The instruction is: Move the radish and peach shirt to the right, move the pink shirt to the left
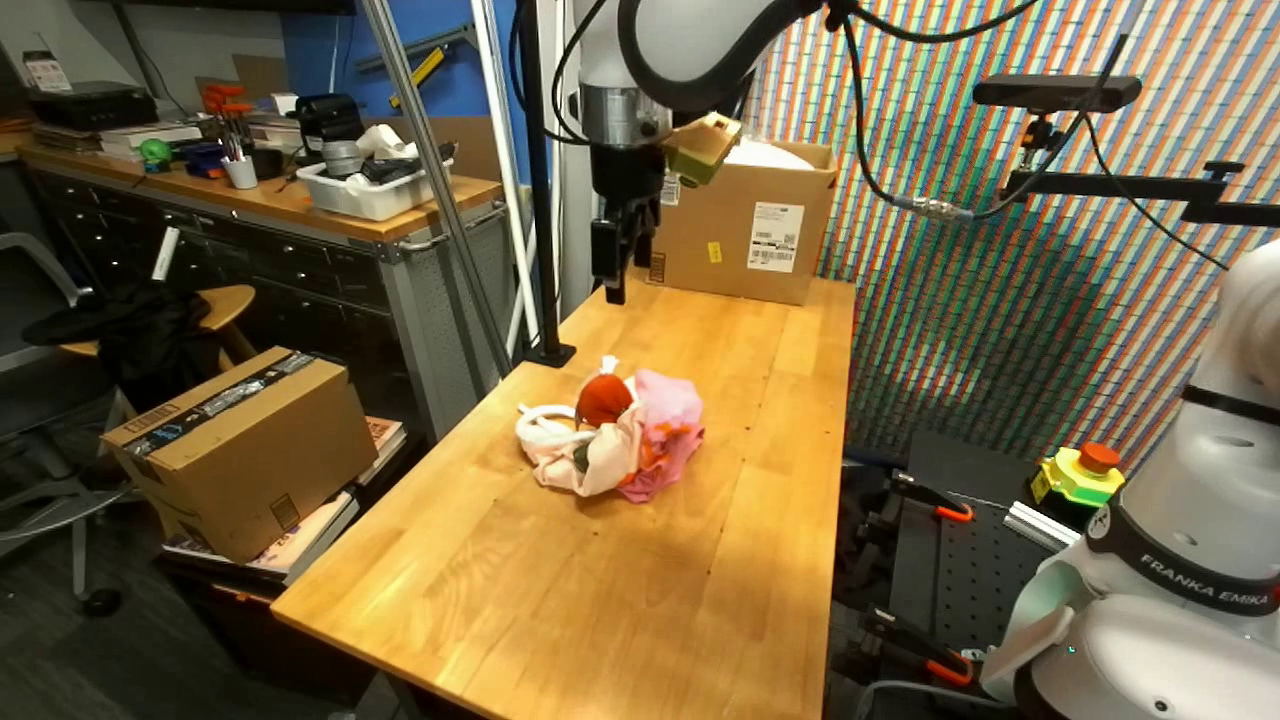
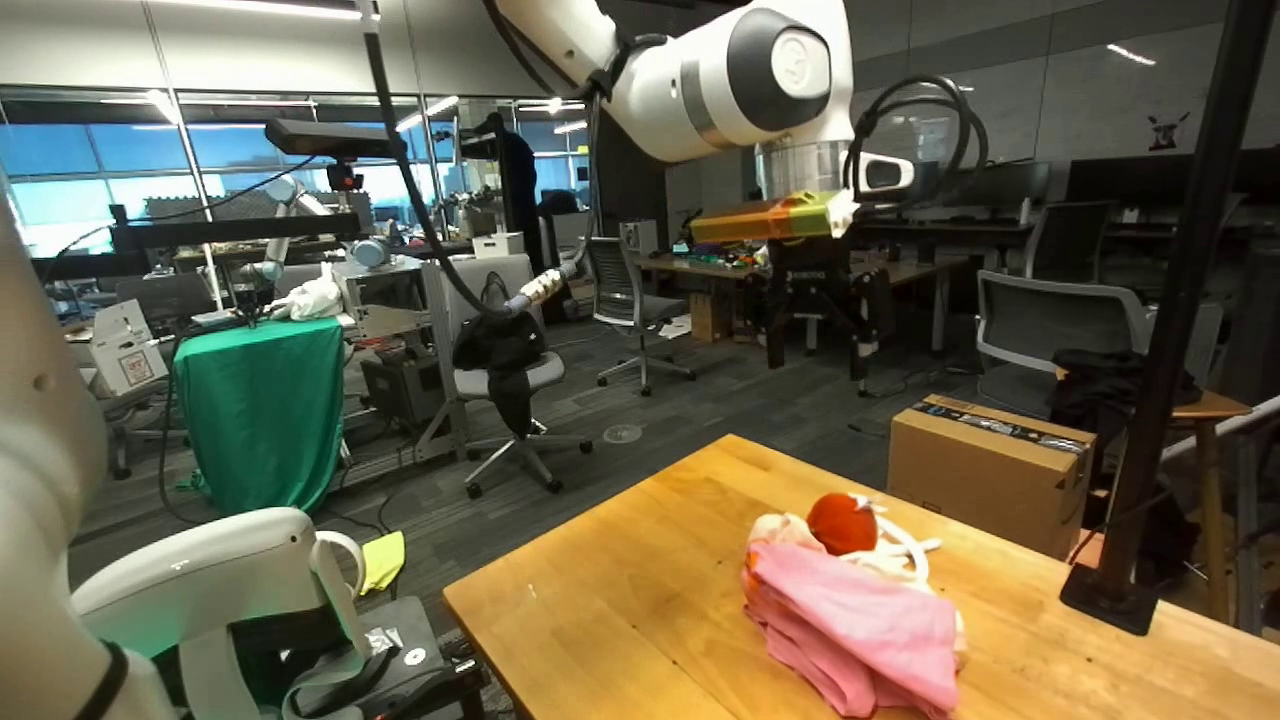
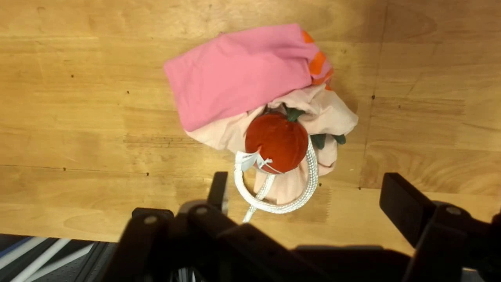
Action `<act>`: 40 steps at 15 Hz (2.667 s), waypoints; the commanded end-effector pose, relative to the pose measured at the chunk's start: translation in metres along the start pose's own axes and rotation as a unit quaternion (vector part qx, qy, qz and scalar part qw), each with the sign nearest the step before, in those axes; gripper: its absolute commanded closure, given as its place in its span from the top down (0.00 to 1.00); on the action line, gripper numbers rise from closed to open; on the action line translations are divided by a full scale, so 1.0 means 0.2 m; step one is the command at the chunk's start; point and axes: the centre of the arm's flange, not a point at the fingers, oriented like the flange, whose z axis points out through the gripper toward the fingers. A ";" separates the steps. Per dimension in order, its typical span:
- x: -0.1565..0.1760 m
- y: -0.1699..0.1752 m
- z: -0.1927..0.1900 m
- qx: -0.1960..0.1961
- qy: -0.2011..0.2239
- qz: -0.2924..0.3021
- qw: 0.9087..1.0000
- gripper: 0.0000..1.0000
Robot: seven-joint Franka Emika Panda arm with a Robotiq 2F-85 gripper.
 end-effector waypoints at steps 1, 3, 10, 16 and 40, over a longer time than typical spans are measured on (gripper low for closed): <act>0.13 0.07 0.19 0.003 0.021 0.024 0.999 1.00; 0.15 0.10 0.31 0.010 0.022 0.035 0.999 1.00; 0.25 0.10 0.59 0.037 0.027 0.049 0.998 1.00; 0.32 0.08 0.77 0.037 0.009 0.051 0.998 1.00; 0.27 0.03 0.95 0.036 -0.054 0.090 0.994 1.00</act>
